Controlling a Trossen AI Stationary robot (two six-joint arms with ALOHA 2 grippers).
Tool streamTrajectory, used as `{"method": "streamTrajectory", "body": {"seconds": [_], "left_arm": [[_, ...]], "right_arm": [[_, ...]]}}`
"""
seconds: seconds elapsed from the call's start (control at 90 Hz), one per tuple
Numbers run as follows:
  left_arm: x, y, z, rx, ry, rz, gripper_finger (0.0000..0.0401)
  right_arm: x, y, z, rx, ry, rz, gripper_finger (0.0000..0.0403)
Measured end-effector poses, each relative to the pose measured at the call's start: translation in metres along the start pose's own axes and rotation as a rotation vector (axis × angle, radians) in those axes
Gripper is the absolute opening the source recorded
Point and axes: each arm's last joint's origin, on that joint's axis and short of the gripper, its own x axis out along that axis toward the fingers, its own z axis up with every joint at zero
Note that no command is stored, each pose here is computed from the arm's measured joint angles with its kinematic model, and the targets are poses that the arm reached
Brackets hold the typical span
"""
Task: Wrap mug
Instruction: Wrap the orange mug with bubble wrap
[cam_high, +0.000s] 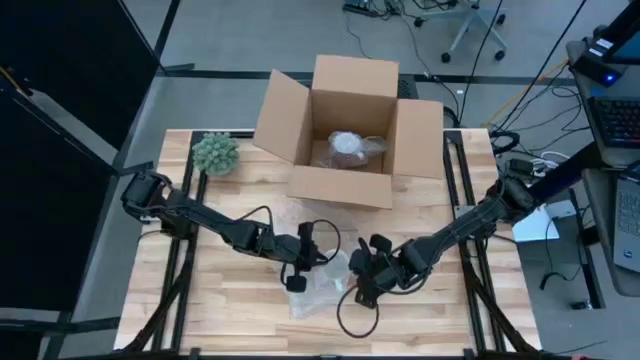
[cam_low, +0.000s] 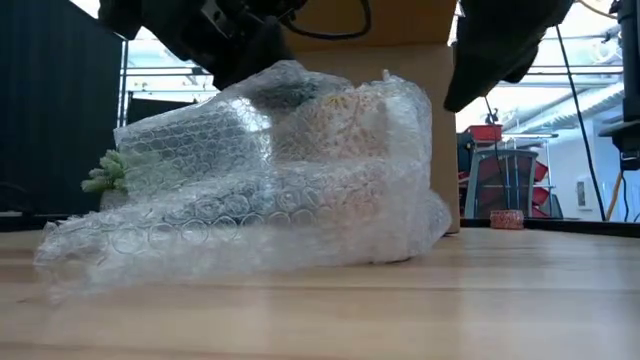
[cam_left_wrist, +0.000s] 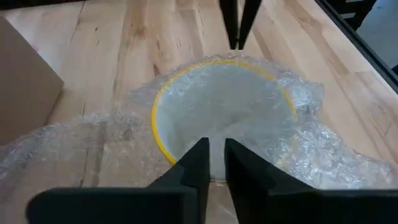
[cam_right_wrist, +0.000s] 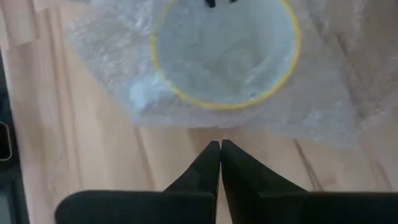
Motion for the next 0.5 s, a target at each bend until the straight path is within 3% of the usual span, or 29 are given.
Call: {"method": "streamTrajectory", "body": {"seconds": [0.211,0.5], "left_arm": [[-0.016,0.001,0.005,0.031,0.042,-0.004,0.0109],[-0.037,0.003,0.016,0.043,0.127,-0.001,0.0116]], "right_arm": [[0.000,0.000,0.001,0.005,-0.009,0.004,0.0000],[0.006,0.002,0.001,0.023,-0.047,-0.033,0.0000]]}}
